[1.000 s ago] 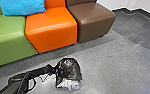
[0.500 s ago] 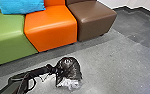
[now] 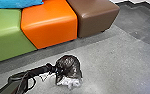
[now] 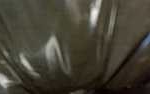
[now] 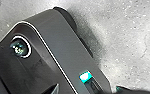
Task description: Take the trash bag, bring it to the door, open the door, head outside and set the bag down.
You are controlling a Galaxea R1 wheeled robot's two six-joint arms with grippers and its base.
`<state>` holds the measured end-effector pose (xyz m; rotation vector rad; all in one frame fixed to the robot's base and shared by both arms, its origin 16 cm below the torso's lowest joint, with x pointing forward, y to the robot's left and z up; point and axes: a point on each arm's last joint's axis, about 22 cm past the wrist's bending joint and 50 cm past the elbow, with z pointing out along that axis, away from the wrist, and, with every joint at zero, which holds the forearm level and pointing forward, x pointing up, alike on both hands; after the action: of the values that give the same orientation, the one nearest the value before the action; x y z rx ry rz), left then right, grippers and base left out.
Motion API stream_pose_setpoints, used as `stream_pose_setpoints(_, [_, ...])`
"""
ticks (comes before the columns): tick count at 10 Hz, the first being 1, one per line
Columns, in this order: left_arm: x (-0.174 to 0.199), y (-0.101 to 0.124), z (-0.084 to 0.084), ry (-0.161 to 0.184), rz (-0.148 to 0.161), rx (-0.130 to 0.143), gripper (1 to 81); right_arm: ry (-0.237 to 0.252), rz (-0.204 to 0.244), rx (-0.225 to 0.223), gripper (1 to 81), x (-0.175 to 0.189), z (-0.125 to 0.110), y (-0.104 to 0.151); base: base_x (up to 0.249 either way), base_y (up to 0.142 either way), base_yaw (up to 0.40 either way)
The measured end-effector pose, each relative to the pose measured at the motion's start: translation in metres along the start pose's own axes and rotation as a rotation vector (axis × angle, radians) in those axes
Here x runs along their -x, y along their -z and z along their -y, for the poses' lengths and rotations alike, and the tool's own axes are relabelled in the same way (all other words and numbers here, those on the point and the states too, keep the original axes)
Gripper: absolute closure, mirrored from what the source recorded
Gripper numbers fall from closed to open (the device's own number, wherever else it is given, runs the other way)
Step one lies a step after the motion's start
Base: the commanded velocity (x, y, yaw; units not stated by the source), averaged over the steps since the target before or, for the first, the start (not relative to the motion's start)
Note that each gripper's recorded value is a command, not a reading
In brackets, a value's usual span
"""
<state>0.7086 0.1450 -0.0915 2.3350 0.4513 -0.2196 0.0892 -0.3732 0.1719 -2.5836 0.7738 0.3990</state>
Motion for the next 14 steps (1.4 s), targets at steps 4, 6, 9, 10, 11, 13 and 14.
stream_pose_setpoints(4, [0.001, -0.013, 0.004, 0.027, -0.034, -0.006, 1.0, 0.0, -0.001, 0.0, 1.0, 0.0, 0.0, 0.0, 0.0, 0.0, 0.0])
stream_pose_setpoints(6, [0.003, -0.019, 0.006, 0.044, -0.035, -0.008, 1.0, -0.002, 0.0, -0.003, 1.0, 0.001, 0.001, -0.001, 0.0, 0.0, 0.0])
stream_pose_setpoints(9, [0.004, -0.02, 0.007, 0.047, -0.037, -0.009, 1.0, -0.003, 0.0, -0.005, 1.0, 0.001, 0.002, -0.002, 0.0, 0.0, 0.0])
stream_pose_setpoints(10, [0.004, -0.02, 0.007, 0.047, -0.037, -0.009, 1.0, -0.002, 0.0, -0.003, 1.0, 0.001, 0.0, -0.002, 0.0, 0.0, 0.0])
stream_pose_setpoints(11, [0.004, -0.02, 0.007, 0.047, -0.037, -0.009, 1.0, -0.001, -0.001, -0.002, 1.0, 0.001, 0.0, -0.002, 0.0, 0.0, 0.0])
stream_pose_setpoints(13, [0.004, -0.02, 0.007, 0.05, -0.04, -0.008, 1.0, -0.001, -0.001, -0.001, 1.0, 0.001, 0.0, -0.002, 0.0, 0.0, 0.0])
stream_pose_setpoints(14, [0.002, -0.02, 0.009, 0.053, -0.052, -0.012, 81.1, -0.001, -0.001, -0.002, 1.0, 0.001, 0.0, -0.002, 0.0, 0.0, 0.0])
